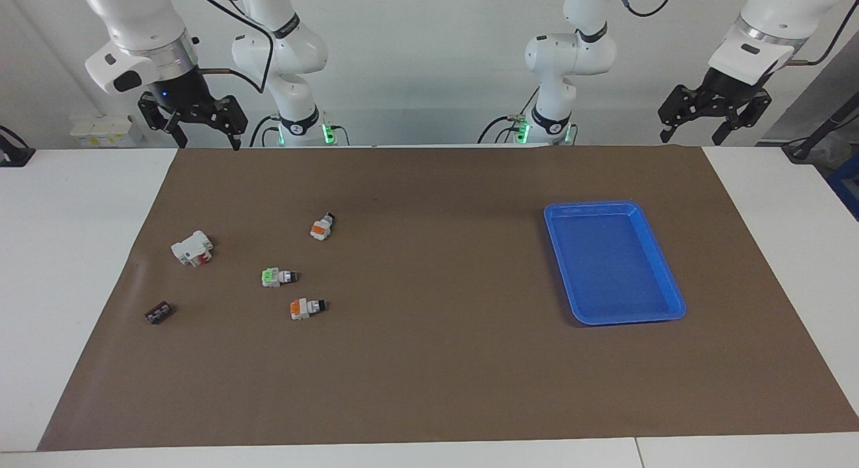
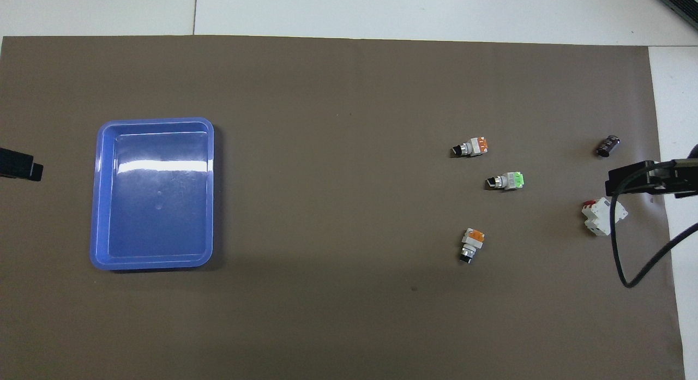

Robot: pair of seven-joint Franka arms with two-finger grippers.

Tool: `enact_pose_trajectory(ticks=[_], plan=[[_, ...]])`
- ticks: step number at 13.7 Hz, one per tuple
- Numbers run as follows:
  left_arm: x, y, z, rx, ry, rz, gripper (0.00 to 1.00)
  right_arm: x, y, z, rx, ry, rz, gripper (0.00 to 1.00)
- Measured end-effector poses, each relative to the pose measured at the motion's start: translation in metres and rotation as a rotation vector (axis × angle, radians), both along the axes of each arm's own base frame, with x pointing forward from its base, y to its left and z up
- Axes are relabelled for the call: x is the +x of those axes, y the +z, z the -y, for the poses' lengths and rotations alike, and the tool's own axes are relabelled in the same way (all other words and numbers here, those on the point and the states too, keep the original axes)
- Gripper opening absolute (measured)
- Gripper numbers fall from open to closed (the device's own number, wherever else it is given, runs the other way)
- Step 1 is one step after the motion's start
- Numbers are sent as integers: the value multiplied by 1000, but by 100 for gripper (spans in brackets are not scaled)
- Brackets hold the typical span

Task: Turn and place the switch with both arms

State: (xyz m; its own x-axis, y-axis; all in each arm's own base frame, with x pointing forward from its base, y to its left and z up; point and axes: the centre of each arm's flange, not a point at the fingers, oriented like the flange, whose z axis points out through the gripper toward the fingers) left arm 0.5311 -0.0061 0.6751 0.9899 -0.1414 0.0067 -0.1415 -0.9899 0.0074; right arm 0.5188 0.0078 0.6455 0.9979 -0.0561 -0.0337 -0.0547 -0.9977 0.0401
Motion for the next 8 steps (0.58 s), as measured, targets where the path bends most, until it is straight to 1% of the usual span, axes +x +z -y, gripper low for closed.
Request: enact_pose_trajectory(ticks=[4,8], plan=[[-2,-5,10,1,-19,-23,100,0,0,0,1,1,0,100],[-2,-16,-3,0,5,-49,100,0,0,4,1,-11,1,100]])
